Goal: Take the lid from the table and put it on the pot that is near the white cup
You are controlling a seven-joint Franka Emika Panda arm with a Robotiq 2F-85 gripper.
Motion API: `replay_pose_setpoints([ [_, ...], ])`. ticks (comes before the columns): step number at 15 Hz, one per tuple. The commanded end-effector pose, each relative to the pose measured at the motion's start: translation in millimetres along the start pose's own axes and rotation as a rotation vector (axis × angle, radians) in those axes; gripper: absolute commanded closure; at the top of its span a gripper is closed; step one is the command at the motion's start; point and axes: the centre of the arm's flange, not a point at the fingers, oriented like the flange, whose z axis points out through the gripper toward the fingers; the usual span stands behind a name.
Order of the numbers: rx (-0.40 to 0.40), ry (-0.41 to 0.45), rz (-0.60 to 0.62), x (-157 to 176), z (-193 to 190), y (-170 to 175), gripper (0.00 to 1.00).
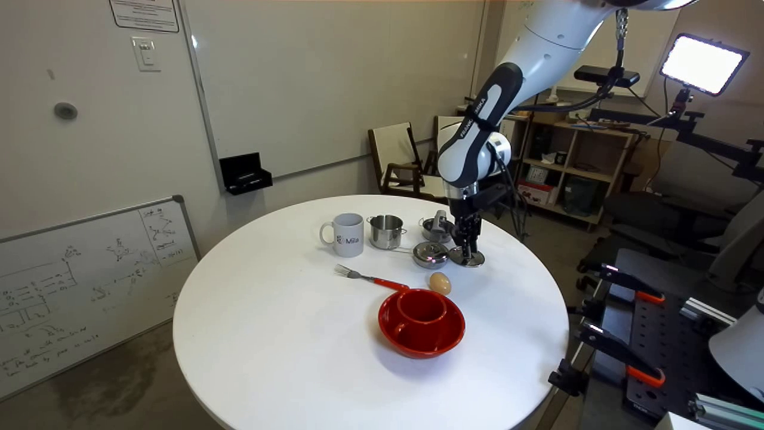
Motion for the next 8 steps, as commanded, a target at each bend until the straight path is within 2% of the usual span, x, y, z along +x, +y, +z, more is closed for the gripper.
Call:
replay_pose_setpoints([
  [1, -0.008, -0.02, 0.024, 8.6, 2.2, 0.4, 0.95],
  [2, -0.004, -0.021, 0.024, 8.7, 2.7, 0.2, 1.0],
  [8, 0.009, -0.025, 0.027, 5.3, -1.0, -1.3, 1.0],
])
